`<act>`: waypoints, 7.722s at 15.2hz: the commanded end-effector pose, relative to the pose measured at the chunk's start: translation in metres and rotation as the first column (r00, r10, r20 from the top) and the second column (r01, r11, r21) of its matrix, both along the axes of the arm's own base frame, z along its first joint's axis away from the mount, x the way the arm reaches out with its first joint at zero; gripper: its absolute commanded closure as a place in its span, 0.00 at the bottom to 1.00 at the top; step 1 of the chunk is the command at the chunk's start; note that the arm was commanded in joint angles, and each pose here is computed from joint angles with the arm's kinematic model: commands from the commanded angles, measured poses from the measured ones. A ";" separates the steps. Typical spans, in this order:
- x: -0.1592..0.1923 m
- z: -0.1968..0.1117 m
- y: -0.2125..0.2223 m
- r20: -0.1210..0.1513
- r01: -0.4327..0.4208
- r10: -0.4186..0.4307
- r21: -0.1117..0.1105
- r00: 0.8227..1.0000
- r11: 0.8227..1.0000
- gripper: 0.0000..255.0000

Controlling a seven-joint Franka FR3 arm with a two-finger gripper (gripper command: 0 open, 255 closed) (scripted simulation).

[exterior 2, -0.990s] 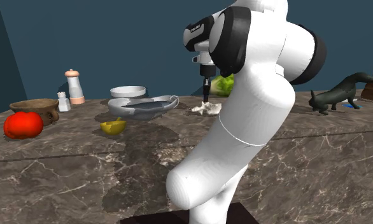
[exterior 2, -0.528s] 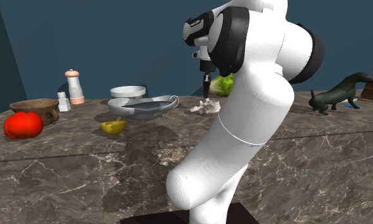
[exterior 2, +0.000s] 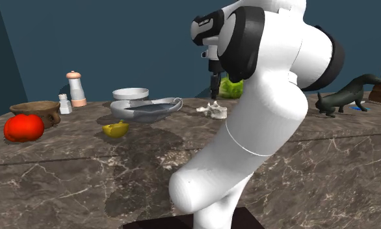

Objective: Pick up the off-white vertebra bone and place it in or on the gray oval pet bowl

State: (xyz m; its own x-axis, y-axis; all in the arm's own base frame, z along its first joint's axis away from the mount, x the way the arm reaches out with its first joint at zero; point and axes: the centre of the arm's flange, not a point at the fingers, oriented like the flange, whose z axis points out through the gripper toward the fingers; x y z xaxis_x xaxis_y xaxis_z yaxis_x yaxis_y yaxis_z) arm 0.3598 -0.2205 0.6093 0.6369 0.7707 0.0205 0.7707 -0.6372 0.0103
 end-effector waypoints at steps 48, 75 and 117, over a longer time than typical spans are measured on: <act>-0.044 0.052 0.000 0.027 0.209 -0.208 -0.041 0.978 0.977 1.00; -0.005 0.126 0.180 0.027 0.209 -0.208 -0.041 0.978 0.977 1.00; 0.015 0.096 0.285 0.027 0.209 -0.208 -0.041 0.978 0.977 0.00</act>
